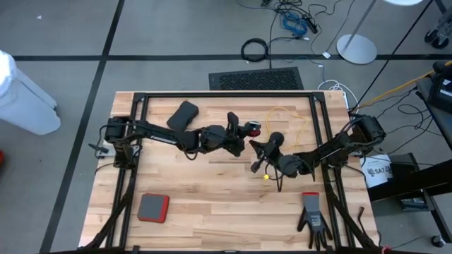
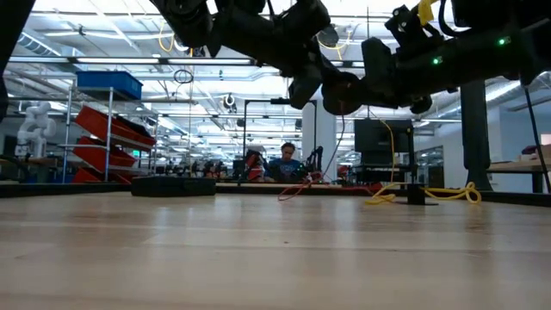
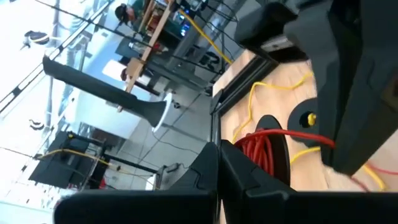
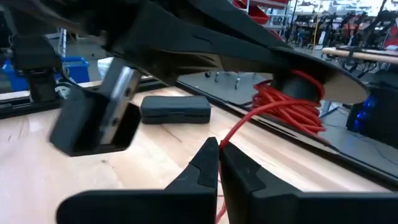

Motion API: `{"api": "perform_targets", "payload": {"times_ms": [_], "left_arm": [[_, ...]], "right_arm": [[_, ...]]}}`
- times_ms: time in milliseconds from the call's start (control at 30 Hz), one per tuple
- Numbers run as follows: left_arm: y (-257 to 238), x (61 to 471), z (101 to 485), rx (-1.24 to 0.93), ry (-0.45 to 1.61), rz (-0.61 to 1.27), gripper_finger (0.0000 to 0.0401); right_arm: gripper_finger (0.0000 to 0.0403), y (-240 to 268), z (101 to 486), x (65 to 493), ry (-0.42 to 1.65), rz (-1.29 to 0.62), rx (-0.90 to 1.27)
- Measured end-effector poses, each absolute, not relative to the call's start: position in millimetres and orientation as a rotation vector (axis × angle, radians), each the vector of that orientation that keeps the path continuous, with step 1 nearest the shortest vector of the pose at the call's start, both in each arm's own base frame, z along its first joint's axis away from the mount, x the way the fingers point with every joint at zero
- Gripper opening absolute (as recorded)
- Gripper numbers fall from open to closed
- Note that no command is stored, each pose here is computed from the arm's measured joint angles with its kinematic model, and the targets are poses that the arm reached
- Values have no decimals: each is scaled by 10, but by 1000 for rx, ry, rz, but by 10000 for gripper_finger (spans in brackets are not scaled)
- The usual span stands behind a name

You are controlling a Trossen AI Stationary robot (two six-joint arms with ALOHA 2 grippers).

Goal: Coil cords
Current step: Coil the red wire onto the black spool

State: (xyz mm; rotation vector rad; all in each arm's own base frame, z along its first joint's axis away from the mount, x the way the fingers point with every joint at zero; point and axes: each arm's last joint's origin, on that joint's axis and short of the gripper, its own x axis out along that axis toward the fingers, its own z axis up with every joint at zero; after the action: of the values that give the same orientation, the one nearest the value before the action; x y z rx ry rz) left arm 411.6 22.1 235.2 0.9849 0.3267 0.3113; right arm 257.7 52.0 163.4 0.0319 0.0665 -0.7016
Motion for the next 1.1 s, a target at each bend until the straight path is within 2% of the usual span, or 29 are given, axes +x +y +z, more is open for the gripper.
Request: {"api": "perform_targets", "payload": {"times_ms": [267,533,800,1100], "left_arm": [[244,4124,2439,864,221,371,1],[244,4122,2568,778,75,419,1],[262,4117,2640,637,-47,386,1],[435,4046,2754,411,-99,226,1]], "right_arm": [[3,498,1754,2589,-6,-710,-3],[3,498,1985,2722,-32,-727,-134],[4,413,1983,2742,1,-760,-201],[4,424,1983,2738,30,-764,-270]]}}
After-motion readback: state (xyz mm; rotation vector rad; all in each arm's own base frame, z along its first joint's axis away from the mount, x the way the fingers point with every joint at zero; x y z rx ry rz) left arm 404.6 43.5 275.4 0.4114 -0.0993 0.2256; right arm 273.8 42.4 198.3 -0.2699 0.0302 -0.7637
